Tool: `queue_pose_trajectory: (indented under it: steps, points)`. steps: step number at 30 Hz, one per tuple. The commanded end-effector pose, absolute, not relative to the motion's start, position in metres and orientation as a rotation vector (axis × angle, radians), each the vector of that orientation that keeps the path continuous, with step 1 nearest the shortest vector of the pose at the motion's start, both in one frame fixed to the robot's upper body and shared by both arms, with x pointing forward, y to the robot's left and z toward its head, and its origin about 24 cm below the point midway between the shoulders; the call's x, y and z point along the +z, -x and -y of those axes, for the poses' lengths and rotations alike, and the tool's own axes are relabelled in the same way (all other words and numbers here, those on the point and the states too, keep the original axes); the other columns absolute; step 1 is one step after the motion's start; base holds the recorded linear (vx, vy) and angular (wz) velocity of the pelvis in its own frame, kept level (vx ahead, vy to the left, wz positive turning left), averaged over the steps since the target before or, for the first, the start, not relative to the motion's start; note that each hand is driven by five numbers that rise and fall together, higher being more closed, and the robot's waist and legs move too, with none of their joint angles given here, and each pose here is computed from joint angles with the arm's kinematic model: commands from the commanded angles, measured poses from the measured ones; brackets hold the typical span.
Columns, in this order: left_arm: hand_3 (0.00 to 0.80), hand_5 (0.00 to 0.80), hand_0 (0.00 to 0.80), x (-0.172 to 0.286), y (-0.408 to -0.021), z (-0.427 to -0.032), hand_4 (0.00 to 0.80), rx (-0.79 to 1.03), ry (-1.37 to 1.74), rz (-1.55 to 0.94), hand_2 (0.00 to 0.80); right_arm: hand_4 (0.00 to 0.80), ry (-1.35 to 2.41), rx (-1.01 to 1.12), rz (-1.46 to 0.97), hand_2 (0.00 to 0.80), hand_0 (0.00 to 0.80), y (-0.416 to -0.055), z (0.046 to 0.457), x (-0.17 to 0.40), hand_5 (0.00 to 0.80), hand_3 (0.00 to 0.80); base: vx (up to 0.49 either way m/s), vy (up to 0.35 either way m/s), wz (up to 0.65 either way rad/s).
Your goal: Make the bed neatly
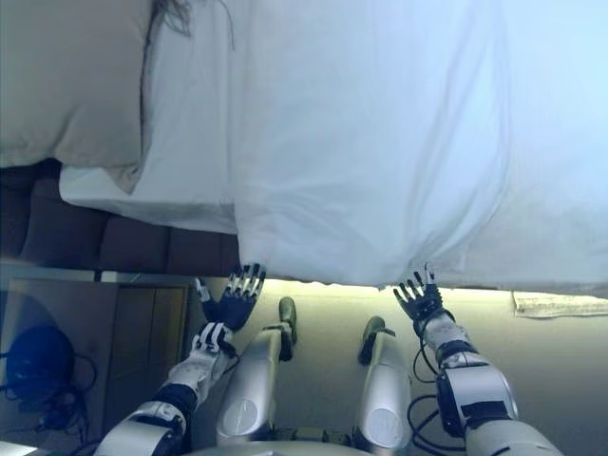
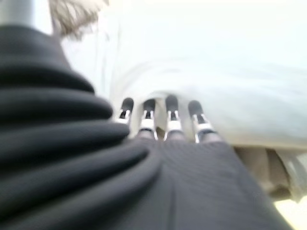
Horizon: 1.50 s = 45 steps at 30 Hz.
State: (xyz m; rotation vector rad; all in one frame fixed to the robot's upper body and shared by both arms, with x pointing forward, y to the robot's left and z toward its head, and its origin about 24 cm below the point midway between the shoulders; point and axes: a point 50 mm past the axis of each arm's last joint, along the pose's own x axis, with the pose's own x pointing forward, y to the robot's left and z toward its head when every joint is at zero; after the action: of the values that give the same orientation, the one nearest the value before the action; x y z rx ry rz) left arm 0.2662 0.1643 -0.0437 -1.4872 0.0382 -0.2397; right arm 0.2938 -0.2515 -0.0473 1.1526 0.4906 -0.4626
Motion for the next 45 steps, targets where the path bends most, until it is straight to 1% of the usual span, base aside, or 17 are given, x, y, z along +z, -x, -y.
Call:
queue_pose_trajectory:
  steps: [1,5,10,13,15,20,27,30,37,42,45]
  points:
    - [0.0,0.0,0.0,0.006,-0.294,-0.166,0.0,-0.423,1.503,0.247,0.0,0.0,-1.226,-0.52,-0.448,0.0,0.0,-0.305,0.266,-0.03,0.0,0.0,-0.015,0.002,-0.04]
    - [0.0,0.0,0.0,0.02,-0.298,-0.16,0.0,-0.484,1.517,0.294,0.0,0.0,-1.213,-0.58,-0.474,0.0,0.0,-0.301,0.28,-0.028,0.0,0.0,-0.039,0.021,-0.03]
    - [0.0,0.0,0.0,0.041,-0.299,-0.148,0.0,-0.571,1.523,0.343,0.0,0.0,-1.216,-0.595,-0.419,0.0,0.0,-0.3,0.297,-0.019,0.0,0.0,0.038,0.027,-0.09]
    - [0.0,0.0,0.0,0.05,-0.296,-0.145,0.0,-0.607,1.522,0.364,0.0,0.0,-1.225,-0.597,-0.336,0.0,0.0,-0.302,0.312,-0.008,0.0,0.0,0.032,0.012,-0.09]
    - [0.0,0.0,0.0,0.055,-0.293,-0.144,0.0,-0.61,1.524,0.358,0.0,0.0,-1.246,-0.583,-0.233,0.0,0.0,-0.306,0.325,0.008,0.0,0.0,0.073,-0.001,-0.07]
    - [0.0,0.0,0.0,0.055,-0.288,-0.149,0.0,-0.551,1.522,0.347,0.0,0.0,-1.247,-0.572,-0.035,0.0,0.0,-0.314,0.348,0.04,0.0,0.0,0.032,-0.033,-0.02]
    - [0.0,0.0,0.0,0.05,-0.283,-0.184,0.0,-0.423,1.49,0.344,0.0,0.0,-1.126,-0.49,0.151,0.0,0.0,-0.323,0.381,0.102,0.0,0.0,0.034,-0.091,-0.01]
    - [0.0,0.0,0.0,0.054,-0.282,-0.199,0.0,-0.413,1.471,0.349,0.0,0.0,-1.077,-0.448,0.186,0.0,0.0,-0.327,0.387,0.126,0.0,0.0,0.026,-0.12,0.0]
    - [0.0,0.0,0.0,0.067,-0.287,-0.213,0.0,-0.426,1.447,0.356,0.0,0.0,-1.004,-0.367,0.241,0.0,0.0,-0.338,0.391,0.172,0.0,0.0,0.009,-0.137,0.05]
    - [0.0,0.0,0.0,0.069,-0.288,-0.218,0.0,-0.431,1.432,0.351,0.0,0.0,-0.974,-0.306,0.257,0.0,0.0,-0.345,0.386,0.192,0.0,0.0,0.005,-0.087,0.15]
    - [0.0,0.0,0.0,0.069,-0.289,-0.22,0.0,-0.43,1.433,0.341,0.0,0.0,-0.968,-0.291,0.201,0.0,0.0,-0.35,0.378,0.189,0.0,0.0,0.012,-0.049,0.04]
